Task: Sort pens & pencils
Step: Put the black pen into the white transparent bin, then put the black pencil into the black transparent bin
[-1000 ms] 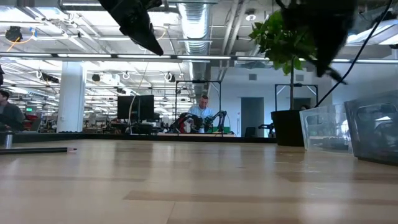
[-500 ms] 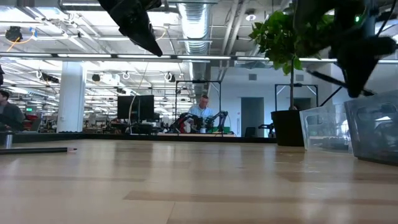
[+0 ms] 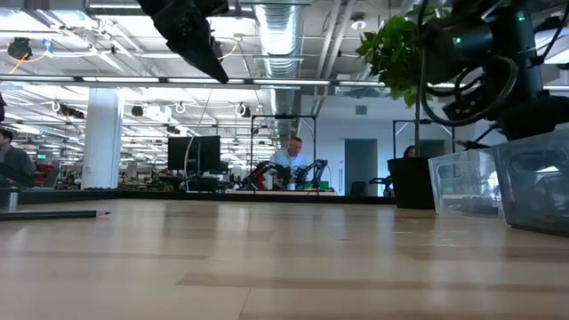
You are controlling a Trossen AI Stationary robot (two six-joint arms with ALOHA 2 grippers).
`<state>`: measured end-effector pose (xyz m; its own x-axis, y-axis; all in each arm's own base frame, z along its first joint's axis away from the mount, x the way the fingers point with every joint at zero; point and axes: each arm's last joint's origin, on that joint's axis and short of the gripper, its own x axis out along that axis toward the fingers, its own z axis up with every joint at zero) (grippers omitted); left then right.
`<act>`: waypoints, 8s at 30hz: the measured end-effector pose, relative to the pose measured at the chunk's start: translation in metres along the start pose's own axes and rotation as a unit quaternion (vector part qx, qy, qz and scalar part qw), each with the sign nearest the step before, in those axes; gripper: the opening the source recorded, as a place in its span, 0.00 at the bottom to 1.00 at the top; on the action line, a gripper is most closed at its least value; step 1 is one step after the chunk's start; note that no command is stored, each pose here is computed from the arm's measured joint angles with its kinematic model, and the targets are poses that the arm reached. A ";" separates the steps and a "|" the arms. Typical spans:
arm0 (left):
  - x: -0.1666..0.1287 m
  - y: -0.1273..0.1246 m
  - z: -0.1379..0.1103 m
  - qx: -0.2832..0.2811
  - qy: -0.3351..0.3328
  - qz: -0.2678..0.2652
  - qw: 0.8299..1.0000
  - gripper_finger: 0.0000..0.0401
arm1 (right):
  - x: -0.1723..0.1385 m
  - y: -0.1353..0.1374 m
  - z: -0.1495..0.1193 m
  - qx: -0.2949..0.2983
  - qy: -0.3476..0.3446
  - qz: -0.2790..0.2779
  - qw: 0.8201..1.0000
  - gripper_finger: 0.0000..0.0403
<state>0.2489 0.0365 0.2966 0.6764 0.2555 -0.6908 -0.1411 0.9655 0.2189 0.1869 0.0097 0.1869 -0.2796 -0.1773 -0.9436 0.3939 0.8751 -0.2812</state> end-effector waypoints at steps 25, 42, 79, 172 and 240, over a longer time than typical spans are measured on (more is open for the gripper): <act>-0.001 -0.002 -0.011 -0.037 0.055 -0.009 0.998 0.14 | 0.007 0.001 -0.006 0.016 0.013 -0.012 1.000 0.49; -0.014 -0.014 -0.046 -0.173 0.261 -0.094 0.945 0.14 | -0.101 0.043 0.032 -0.015 -0.316 0.127 0.940 0.54; -0.024 -0.163 -0.116 -0.353 0.463 -0.040 0.812 0.14 | -0.134 0.058 0.053 -0.099 -0.499 0.176 0.843 0.52; 0.057 -0.172 -0.157 -0.258 0.558 -0.083 0.784 0.02 | -0.134 0.058 0.053 -0.100 -0.497 0.177 0.844 0.52; 0.170 -0.113 -0.072 -0.108 0.141 -0.255 0.950 0.00 | -0.004 0.117 0.109 -0.107 -0.166 0.162 0.967 0.52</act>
<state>0.3277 -0.0253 0.1043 0.4804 -0.2747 -0.8329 -0.0132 0.9473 -0.3200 0.3291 0.0635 0.1391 0.1391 0.0184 -0.9901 0.2140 0.9756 0.0482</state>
